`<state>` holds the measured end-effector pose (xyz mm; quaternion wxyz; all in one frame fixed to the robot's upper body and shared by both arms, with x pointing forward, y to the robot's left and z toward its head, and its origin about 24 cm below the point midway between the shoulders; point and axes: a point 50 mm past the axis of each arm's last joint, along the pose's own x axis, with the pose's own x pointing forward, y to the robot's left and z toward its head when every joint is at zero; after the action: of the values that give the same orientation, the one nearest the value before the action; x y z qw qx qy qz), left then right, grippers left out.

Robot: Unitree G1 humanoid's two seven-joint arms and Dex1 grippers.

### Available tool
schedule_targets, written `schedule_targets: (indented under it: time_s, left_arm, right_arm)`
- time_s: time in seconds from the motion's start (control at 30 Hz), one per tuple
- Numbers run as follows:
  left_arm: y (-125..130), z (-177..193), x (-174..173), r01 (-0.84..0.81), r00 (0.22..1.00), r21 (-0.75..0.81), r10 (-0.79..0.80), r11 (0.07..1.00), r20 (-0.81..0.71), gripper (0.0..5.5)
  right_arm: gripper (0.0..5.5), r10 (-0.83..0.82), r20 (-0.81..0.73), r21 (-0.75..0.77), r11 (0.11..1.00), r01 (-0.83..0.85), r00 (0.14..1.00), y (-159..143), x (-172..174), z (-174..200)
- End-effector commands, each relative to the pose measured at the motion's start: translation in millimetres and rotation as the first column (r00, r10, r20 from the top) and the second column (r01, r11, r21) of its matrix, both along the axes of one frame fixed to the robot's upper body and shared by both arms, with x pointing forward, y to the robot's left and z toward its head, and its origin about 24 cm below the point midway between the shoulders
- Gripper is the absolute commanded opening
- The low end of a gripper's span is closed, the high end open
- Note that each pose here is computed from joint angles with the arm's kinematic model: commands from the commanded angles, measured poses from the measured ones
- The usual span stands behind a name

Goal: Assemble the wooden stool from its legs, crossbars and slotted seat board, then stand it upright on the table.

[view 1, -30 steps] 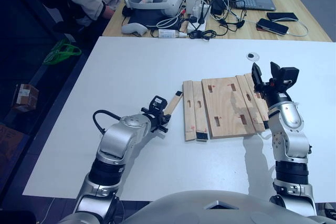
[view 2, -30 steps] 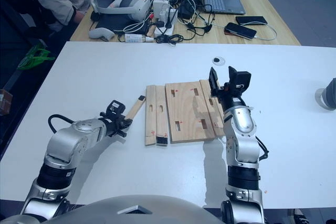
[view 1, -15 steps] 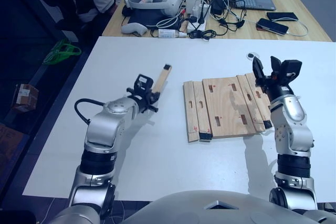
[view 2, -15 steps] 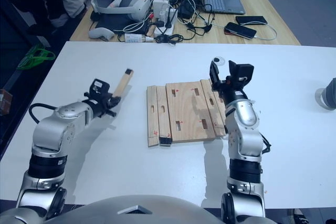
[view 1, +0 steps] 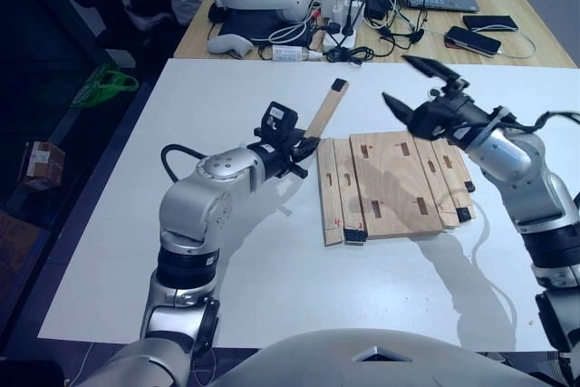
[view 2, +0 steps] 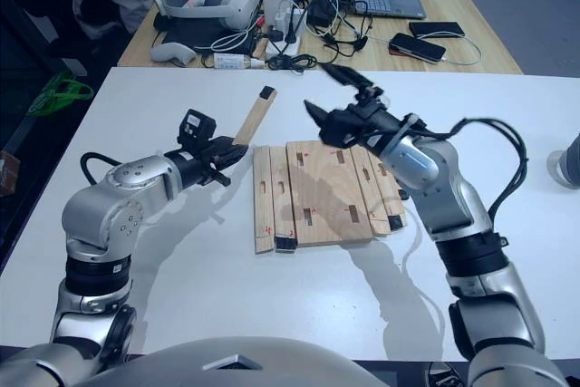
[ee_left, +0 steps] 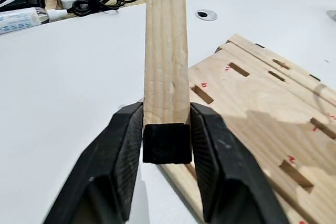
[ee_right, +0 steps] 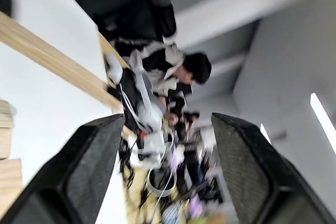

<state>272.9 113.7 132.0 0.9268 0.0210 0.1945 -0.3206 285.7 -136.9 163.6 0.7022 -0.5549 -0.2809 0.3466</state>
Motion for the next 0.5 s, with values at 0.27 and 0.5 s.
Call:
schedule_targets:
  time_s: [0.27,0.5]
  left_arm:
    - [-34,23,-21,0.238,0.970,0.047,-0.235,0.970,-0.064,1.30]
    - [-30,17,-18,0.197,0.977,0.067,-0.191,0.978,-0.092,1.30]
  right_arm:
    - [3.09,0.282,0.063,-0.407,0.883,-0.233,0.957,34,14,-31]
    - [2.19,0.232,0.073,-0.370,0.909,-0.190,0.970,30,17,-29]
